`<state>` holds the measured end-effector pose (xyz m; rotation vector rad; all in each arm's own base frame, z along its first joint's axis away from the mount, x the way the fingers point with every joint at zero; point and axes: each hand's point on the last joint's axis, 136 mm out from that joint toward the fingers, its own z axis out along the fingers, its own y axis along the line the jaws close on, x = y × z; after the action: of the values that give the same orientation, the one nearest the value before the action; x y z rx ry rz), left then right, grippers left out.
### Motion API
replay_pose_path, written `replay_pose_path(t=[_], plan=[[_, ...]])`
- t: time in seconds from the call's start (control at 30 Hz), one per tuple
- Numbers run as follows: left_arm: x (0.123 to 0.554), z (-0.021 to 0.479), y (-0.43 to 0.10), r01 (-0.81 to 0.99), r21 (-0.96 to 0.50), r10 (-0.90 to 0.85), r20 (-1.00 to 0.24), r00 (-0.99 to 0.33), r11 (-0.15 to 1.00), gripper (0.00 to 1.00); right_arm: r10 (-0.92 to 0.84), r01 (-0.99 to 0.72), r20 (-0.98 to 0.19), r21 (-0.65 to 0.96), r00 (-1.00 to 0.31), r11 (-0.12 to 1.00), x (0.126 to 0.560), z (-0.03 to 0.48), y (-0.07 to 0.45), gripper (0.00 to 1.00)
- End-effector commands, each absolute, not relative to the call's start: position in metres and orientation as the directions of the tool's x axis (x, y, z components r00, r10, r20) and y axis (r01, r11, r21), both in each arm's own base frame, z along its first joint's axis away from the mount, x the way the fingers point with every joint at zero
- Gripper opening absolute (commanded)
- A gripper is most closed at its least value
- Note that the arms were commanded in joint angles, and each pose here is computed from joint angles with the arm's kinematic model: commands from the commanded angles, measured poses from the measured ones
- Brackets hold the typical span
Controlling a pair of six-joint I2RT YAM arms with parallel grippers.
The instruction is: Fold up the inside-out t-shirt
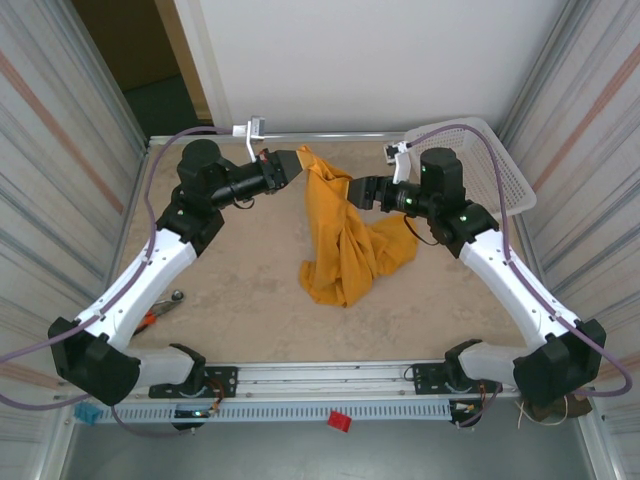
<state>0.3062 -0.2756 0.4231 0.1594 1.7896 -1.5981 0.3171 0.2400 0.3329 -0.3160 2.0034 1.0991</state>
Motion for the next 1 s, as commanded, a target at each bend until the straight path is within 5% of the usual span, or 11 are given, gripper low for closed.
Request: replay_pose_path(t=[0.0, 0.17, 0.4, 0.53, 0.57, 0.63, 0.7, 0.97], plan=[[0.294, 0.446, -0.270, 0.586, -0.786, -0.374, -0.612, -0.697, 0.196, 0.00, 0.172, -0.569, -0.754, 0.606, -0.634, 0.557, 0.317, 0.342, 0.243, 0.75], [0.296, 0.444, -0.271, 0.580, -0.789, -0.376, -0.609, -0.698, 0.200, 0.00, 0.164, -0.619, -0.748, 0.634, -0.644, 0.464, 0.312, 0.358, 0.256, 0.62], [0.300, 0.443, -0.271, 0.581, -0.787, -0.381, -0.612, -0.693, 0.207, 0.00, 0.173, -0.643, -0.743, 0.653, -0.647, 0.400, 0.306, 0.373, 0.264, 0.00], [0.306, 0.440, -0.267, 0.575, -0.784, -0.384, -0.618, -0.686, 0.235, 0.00, 0.222, -0.666, -0.771, 0.630, -0.596, 0.401, 0.310, 0.405, 0.252, 0.00], [0.311, 0.437, -0.263, 0.570, -0.780, -0.386, -0.625, -0.679, 0.259, 0.09, 0.237, -0.680, -0.782, 0.620, -0.577, 0.391, 0.311, 0.421, 0.249, 0.00], [0.323, 0.428, -0.249, 0.545, -0.774, -0.398, -0.633, -0.664, 0.323, 0.42, 0.260, -0.715, -0.807, 0.590, -0.530, 0.376, 0.311, 0.456, 0.244, 0.00], [0.333, 0.420, -0.233, 0.532, -0.758, -0.408, -0.652, -0.639, 0.378, 0.59, 0.283, -0.750, -0.833, 0.552, -0.476, 0.364, 0.307, 0.492, 0.240, 0.00], [0.322, 0.333, -0.208, 0.423, -0.685, -0.330, -0.686, -0.648, 0.593, 0.74, 0.383, -0.727, -0.848, 0.518, -0.367, 0.451, 0.315, 0.551, 0.220, 0.00]])
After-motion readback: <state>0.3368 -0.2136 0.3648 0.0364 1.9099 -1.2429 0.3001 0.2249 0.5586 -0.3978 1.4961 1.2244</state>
